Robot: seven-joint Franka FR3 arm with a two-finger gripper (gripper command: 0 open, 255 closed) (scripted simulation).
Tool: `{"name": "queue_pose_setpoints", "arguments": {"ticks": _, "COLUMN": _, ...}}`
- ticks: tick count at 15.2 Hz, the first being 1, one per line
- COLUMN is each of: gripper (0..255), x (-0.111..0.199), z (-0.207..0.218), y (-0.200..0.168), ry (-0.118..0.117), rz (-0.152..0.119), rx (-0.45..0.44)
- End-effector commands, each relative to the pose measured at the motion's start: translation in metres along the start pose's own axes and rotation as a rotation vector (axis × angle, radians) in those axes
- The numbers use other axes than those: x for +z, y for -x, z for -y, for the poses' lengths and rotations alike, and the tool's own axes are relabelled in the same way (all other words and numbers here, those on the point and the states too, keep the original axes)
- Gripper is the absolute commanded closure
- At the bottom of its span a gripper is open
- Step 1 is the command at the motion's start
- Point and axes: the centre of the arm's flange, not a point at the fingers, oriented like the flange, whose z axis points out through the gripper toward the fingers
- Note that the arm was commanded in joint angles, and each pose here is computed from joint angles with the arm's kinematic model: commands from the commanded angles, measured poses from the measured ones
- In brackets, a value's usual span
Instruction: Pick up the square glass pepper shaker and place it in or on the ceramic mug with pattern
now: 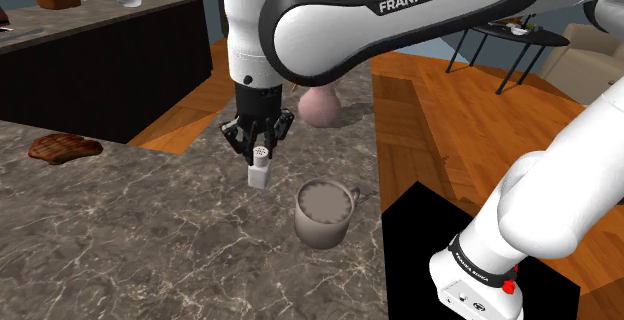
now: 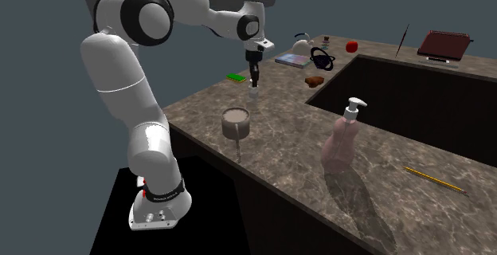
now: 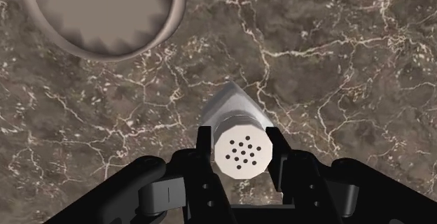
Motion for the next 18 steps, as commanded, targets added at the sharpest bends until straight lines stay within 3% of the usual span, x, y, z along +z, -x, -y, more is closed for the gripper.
{"name": "queue_pose_setpoints", "arguments": {"ticks": 1, "gripper": 255, "x": -0.010, "z": 0.001, "y": -0.001, "ry": 0.000, "rz": 0.000, "rx": 0.000}}
{"name": "queue_pose_setpoints", "arguments": {"ticks": 10, "gripper": 255, "x": -0.055, "z": 0.002, "y": -0.002, "ry": 0.000, "rz": 0.000, "rx": 0.000}}
{"name": "queue_pose_setpoints", "arguments": {"ticks": 18, "gripper": 255, "x": -0.081, "z": -0.081, "y": 0.057, "ry": 0.000, "rz": 0.000, "rx": 0.000}}
